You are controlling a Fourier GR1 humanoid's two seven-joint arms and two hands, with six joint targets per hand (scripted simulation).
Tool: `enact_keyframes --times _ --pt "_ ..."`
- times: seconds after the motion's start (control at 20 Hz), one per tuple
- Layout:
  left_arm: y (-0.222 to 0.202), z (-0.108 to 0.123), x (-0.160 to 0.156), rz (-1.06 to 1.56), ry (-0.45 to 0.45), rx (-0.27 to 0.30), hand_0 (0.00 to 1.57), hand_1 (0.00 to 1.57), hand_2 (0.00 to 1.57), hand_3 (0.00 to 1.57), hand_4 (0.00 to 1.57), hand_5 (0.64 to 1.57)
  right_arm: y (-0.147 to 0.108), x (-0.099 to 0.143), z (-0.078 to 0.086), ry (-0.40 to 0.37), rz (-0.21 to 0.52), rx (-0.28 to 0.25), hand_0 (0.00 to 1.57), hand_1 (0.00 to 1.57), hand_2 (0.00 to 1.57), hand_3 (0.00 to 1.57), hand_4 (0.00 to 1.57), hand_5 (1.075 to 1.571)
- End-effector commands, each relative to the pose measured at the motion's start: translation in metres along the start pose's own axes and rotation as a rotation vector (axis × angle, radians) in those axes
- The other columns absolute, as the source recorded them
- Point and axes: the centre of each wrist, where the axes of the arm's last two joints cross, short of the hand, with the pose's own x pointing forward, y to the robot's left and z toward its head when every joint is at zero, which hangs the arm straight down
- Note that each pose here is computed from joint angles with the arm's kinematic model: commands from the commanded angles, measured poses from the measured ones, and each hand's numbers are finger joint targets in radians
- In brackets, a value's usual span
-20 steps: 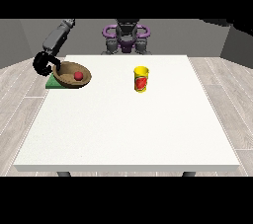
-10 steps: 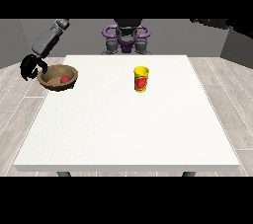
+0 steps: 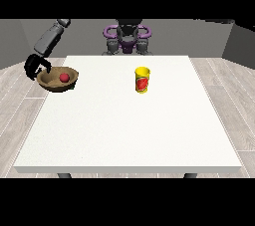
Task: Pick the cup and pour the ball into the bowl, then pick the bowl and place it on the pad
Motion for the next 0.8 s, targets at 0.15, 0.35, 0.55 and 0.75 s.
enact_keyframes --times 0.15,0.35,0.55,0.75 --pt "0.002 0.005 -0.018 0.012 0.134 0.002 0.00 0.00 0.00 0.00 0.67 1.554 0.034 -0.034 0.006 0.136 0.025 0.049 1.57 1.57 1.57 1.21 0.96 1.566" --pt "0.005 0.014 -0.028 -0.027 0.160 0.022 0.00 0.00 0.00 0.00 0.66 1.541 0.024 -0.039 0.009 0.283 -0.145 0.070 1.57 1.57 1.57 1.33 0.83 1.539" --pt "0.019 0.007 -0.004 -0.009 0.104 -0.009 0.00 0.00 0.00 0.00 0.65 1.540 -0.025 0.000 0.006 0.213 -0.021 -0.086 0.67 0.67 0.30 0.52 0.00 1.535" --pt "-0.003 0.004 -0.009 0.030 0.112 -0.015 0.00 0.00 0.00 0.00 0.76 1.544 -0.012 -0.026 0.015 0.260 0.007 -0.082 0.00 0.00 0.00 0.00 0.00 1.485"
